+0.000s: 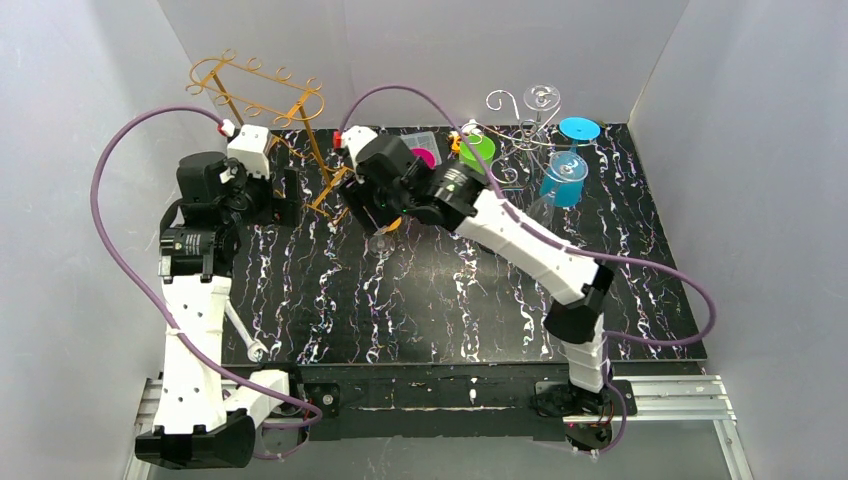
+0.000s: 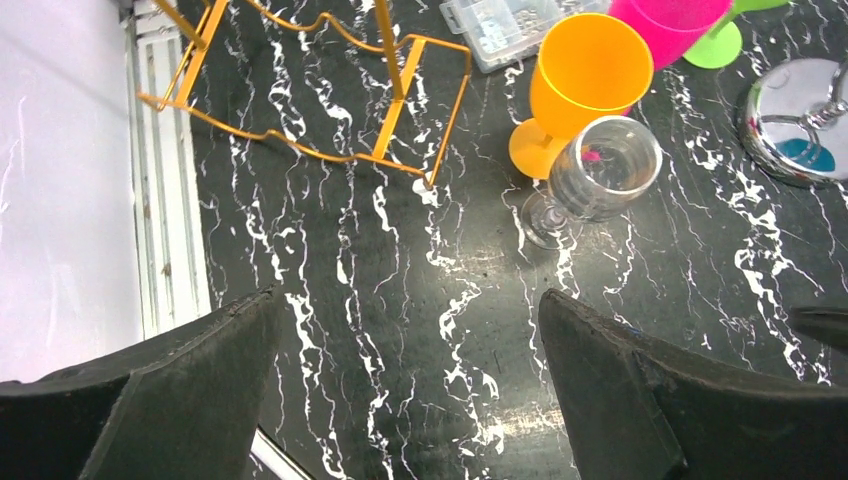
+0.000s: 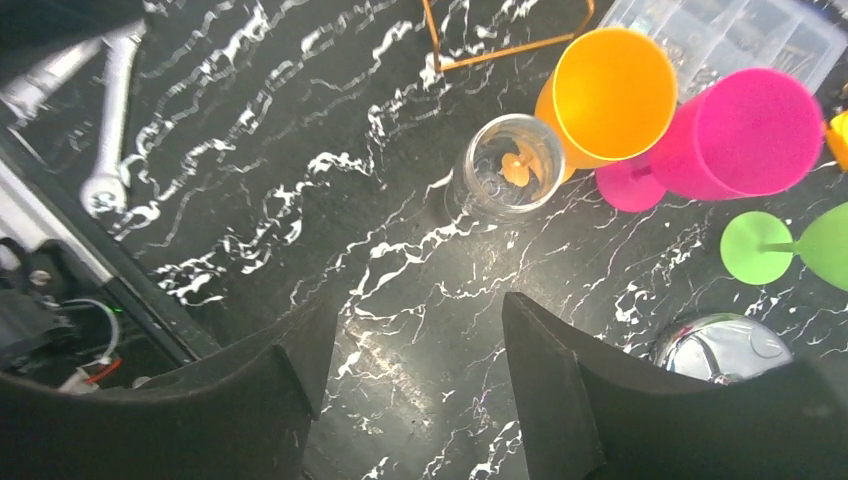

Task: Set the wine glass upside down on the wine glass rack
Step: Pick up the wine glass at the center of the board.

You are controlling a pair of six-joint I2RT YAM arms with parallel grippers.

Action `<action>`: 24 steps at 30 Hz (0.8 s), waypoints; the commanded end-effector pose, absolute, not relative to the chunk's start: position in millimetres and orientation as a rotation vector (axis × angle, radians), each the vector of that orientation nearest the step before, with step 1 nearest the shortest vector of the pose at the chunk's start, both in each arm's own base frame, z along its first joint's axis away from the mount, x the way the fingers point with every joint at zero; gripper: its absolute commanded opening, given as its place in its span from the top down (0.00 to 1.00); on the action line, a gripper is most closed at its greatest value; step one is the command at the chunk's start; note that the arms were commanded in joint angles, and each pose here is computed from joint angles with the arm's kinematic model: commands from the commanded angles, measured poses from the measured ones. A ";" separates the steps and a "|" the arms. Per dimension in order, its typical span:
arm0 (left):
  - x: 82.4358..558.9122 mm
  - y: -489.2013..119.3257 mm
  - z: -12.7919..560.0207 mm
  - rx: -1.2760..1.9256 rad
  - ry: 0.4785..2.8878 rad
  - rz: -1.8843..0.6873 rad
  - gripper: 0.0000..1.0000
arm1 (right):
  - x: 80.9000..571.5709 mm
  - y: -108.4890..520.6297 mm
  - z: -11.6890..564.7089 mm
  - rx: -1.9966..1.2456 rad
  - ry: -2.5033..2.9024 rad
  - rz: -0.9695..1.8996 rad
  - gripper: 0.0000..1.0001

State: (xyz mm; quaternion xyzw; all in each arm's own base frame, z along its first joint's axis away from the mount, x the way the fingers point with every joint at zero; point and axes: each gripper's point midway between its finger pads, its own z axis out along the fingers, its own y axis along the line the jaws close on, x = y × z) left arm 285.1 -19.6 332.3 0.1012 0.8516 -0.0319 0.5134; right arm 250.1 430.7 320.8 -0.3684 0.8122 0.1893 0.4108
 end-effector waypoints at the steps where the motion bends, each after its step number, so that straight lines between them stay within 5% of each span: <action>1: 274.2 -11.9 331.8 0.170 2.054 -0.081 0.02 | 265.6 449.9 305.2 -0.979 1.996 0.459 0.30; 24: 275.1 1.2 329.2 0.113 2.040 -0.009 0.02 | 313.8 494.9 231.8 -1.017 1.974 0.313 0.41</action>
